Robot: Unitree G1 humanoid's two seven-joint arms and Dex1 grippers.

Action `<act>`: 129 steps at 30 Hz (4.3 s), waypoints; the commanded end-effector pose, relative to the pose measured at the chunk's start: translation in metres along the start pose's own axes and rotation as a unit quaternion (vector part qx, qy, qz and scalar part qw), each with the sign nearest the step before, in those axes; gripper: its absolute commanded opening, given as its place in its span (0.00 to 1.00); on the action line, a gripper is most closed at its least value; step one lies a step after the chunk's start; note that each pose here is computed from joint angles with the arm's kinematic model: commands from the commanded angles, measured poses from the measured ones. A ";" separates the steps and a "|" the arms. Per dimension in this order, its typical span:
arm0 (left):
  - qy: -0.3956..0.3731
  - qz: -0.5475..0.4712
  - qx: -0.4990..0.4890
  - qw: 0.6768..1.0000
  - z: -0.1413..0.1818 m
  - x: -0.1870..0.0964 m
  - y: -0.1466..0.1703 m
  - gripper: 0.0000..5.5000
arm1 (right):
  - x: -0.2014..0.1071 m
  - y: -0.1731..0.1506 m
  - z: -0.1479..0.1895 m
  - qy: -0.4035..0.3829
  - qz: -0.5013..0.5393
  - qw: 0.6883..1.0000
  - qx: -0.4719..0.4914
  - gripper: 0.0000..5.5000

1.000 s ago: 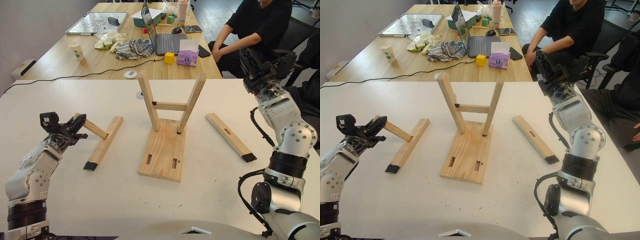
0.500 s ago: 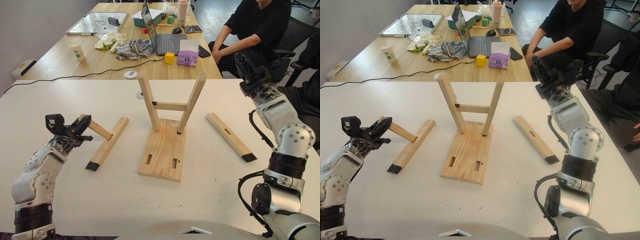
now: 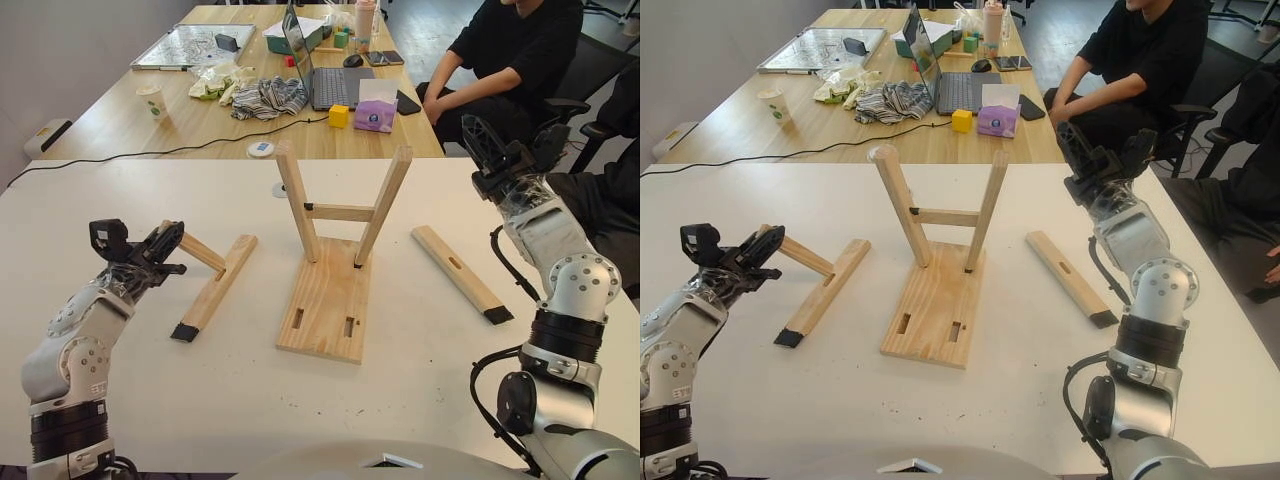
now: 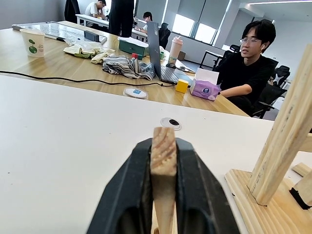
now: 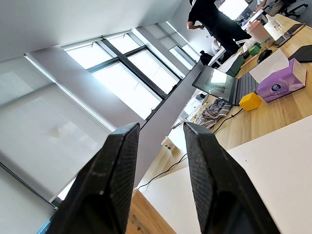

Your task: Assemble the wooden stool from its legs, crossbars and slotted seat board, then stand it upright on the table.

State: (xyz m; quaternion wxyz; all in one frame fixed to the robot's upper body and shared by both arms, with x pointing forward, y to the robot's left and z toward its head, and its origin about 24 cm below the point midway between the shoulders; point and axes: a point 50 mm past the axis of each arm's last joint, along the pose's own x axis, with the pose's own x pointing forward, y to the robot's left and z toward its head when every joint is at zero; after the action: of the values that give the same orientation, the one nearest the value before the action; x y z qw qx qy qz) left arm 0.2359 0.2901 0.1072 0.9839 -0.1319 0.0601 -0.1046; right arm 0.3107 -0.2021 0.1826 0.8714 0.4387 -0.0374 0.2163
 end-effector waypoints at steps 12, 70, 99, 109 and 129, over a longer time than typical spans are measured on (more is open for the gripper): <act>0.178 -0.022 0.141 0.974 -0.033 -0.013 0.012 0.07 | 0.000 0.000 0.002 0.001 -0.002 1.000 -0.003 0.30; 0.295 -0.052 0.160 0.941 -0.057 -0.052 0.067 0.86 | -0.038 -0.015 -0.006 -0.045 -0.062 0.997 -0.004 0.30; 0.232 -0.023 0.091 0.968 -0.051 -0.038 0.069 0.37 | -0.021 -0.013 0.010 -0.052 -0.039 0.998 -0.018 0.30; -0.043 -0.186 0.042 0.981 0.152 0.047 -0.033 0.37 | 0.011 0.030 0.062 -0.053 0.122 0.983 -0.124 0.55; 0.054 -0.476 -0.255 0.840 0.115 0.041 -0.185 0.37 | 0.060 0.112 -0.015 0.124 0.310 0.927 0.170 0.75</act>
State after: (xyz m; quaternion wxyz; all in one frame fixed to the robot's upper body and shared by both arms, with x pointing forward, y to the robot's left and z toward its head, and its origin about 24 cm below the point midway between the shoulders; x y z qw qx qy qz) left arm 0.2603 0.1350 0.2671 0.7370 -0.3873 0.0648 -0.5502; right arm 0.3188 -0.1164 0.2655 0.6833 0.5139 -0.0303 0.5178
